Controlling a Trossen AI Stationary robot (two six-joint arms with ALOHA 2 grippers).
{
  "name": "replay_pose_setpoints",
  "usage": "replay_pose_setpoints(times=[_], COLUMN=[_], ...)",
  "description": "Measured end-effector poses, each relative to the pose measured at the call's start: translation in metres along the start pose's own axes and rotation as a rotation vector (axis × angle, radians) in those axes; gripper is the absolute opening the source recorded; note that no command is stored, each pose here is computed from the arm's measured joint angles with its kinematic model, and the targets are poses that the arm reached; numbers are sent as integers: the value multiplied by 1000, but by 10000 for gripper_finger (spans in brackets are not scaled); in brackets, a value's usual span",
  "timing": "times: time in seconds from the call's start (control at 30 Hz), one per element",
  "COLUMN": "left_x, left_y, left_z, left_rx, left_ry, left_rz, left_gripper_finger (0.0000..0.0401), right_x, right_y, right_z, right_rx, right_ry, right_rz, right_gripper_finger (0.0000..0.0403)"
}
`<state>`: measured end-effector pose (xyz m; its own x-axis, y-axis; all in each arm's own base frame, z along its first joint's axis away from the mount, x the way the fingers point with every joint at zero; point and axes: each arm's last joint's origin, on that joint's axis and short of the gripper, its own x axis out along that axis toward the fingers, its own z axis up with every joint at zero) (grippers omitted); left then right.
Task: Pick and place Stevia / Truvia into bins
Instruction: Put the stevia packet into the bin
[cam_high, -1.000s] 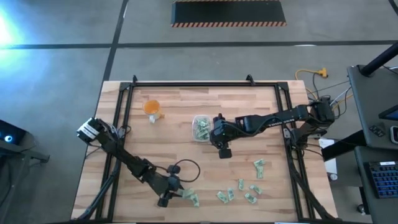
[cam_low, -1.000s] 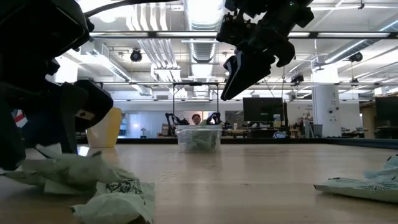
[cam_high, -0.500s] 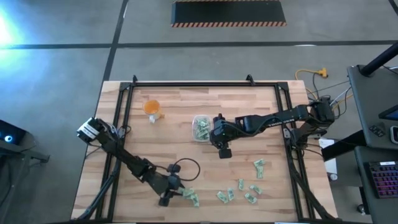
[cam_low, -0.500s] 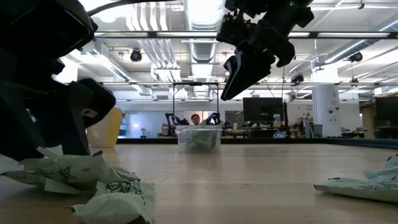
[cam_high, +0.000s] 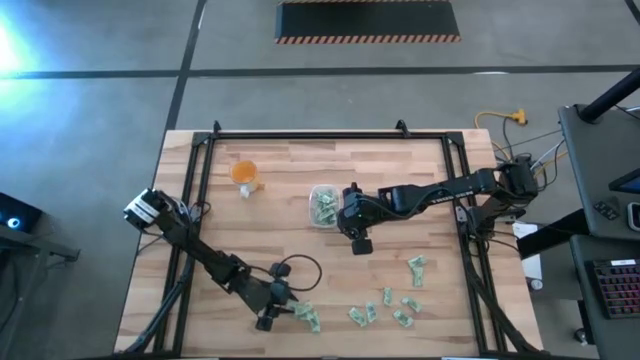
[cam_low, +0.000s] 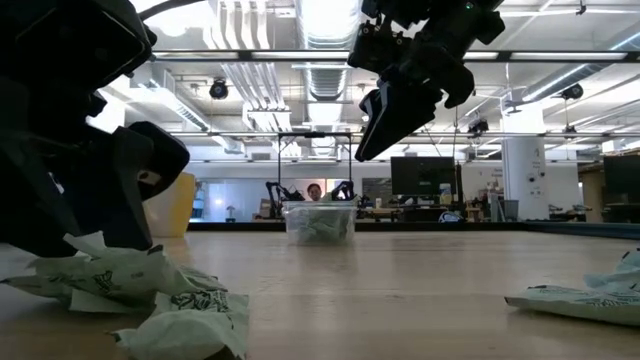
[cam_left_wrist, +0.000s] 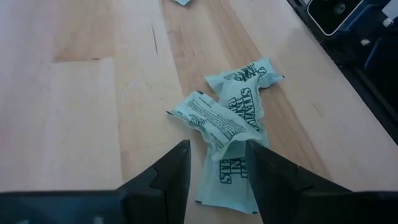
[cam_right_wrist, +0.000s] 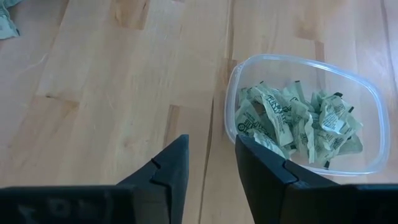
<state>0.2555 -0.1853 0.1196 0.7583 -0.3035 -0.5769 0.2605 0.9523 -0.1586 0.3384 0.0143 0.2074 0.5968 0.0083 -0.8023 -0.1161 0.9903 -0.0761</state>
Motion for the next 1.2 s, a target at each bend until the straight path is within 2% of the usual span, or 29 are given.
replay_pose_setpoints(times=[0.1,0.2,0.43,0.5,0.63,0.93,1.07,1.2], left_x=[0,0,0,0,0,-11,-17,-19], left_y=[0,0,0,1,1,14,32,64], left_z=[0,0,0,0,1,20,31,35], left_rx=[2,19,54,66,87,175,204,211], left_ry=[-2,-3,-2,-5,-22,-114,-135,-115], left_rz=[5,12,14,24,63,245,339,439], left_gripper_finger=[133,114,20,6,3,0,0,0], right_x=[0,0,0,0,0,0,0,0], right_y=[0,0,0,0,0,0,0,1], right_z=[0,0,0,0,0,0,0,-4], right_rx=[0,0,0,0,0,0,-1,3], right_ry=[0,0,0,0,0,0,2,39], right_rz=[0,0,0,0,0,0,0,4], right_gripper_finger=[121,121,121,121,121,121,121,121])
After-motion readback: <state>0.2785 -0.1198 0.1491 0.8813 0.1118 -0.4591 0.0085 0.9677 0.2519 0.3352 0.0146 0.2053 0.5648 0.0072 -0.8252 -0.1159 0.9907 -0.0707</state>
